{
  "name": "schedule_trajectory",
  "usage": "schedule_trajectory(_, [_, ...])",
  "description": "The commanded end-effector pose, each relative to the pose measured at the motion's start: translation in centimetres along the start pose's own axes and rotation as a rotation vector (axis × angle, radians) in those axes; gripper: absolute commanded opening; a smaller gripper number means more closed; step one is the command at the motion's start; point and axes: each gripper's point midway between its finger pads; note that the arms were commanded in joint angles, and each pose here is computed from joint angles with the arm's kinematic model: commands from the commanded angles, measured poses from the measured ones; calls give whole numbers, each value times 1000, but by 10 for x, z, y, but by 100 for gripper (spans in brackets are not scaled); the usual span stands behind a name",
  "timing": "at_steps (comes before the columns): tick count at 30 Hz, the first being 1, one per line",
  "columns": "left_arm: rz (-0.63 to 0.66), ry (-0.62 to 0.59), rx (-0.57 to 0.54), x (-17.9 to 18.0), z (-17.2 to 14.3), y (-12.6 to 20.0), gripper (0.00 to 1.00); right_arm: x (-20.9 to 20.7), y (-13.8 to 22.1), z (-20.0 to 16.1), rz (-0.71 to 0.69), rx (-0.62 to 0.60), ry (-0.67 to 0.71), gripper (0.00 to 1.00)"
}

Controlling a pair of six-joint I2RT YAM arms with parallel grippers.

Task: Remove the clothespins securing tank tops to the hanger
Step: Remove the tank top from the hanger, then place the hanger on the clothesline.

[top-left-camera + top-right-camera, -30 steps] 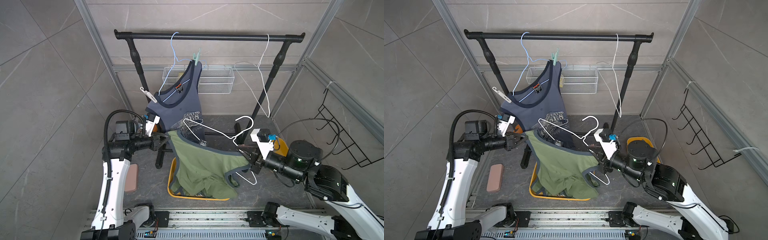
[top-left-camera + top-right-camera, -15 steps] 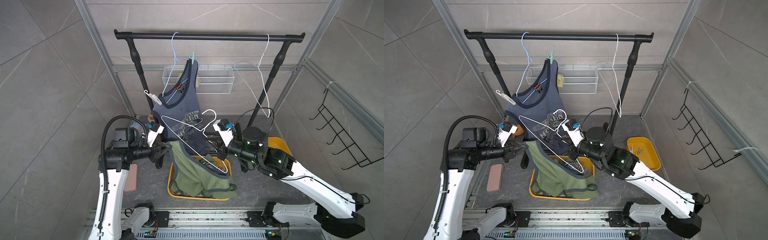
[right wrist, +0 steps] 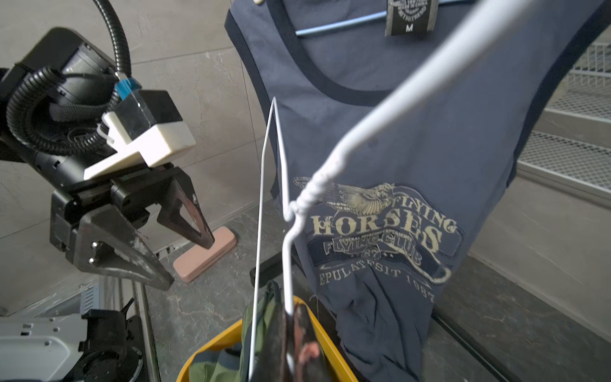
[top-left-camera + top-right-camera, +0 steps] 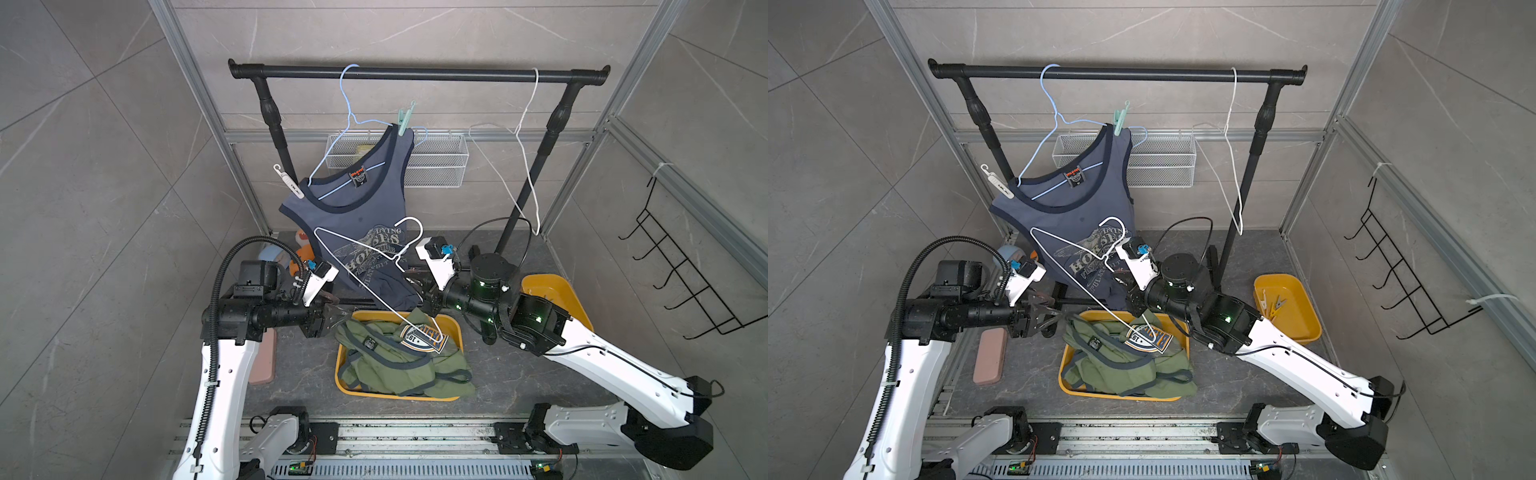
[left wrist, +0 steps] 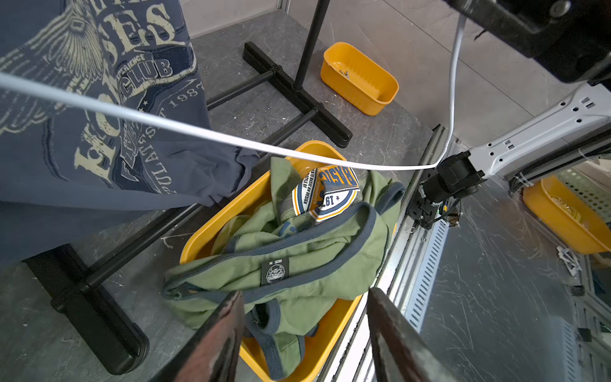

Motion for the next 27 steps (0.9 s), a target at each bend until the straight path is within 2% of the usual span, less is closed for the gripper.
schedule_trajectory(1, [1,-53,-23,-1,14,4,64,-7,38,25,-52,-35,32,0])
schedule_trajectory(10, [1,-130,-89,-13,52,24,67,-36,105,34,-251,80,62,0])
schedule_trajectory(14, [-24,-141,-145,-17,78,33,67,-51,129,55,-366,86,86,0])
schedule_trajectory(20, [-57,-147,-204,-21,102,40,67,-64,131,99,-497,37,130,0])
schedule_trajectory(27, [-69,-176,-224,-26,109,40,67,-85,120,160,-668,-107,143,0])
Point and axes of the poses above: each gripper's point midway between its finger pads, its own y axis back along the fingers, its own x axis along the line the jaws close on, z = x × y, and after that the axes turned 10 degrees about -y, right-handed
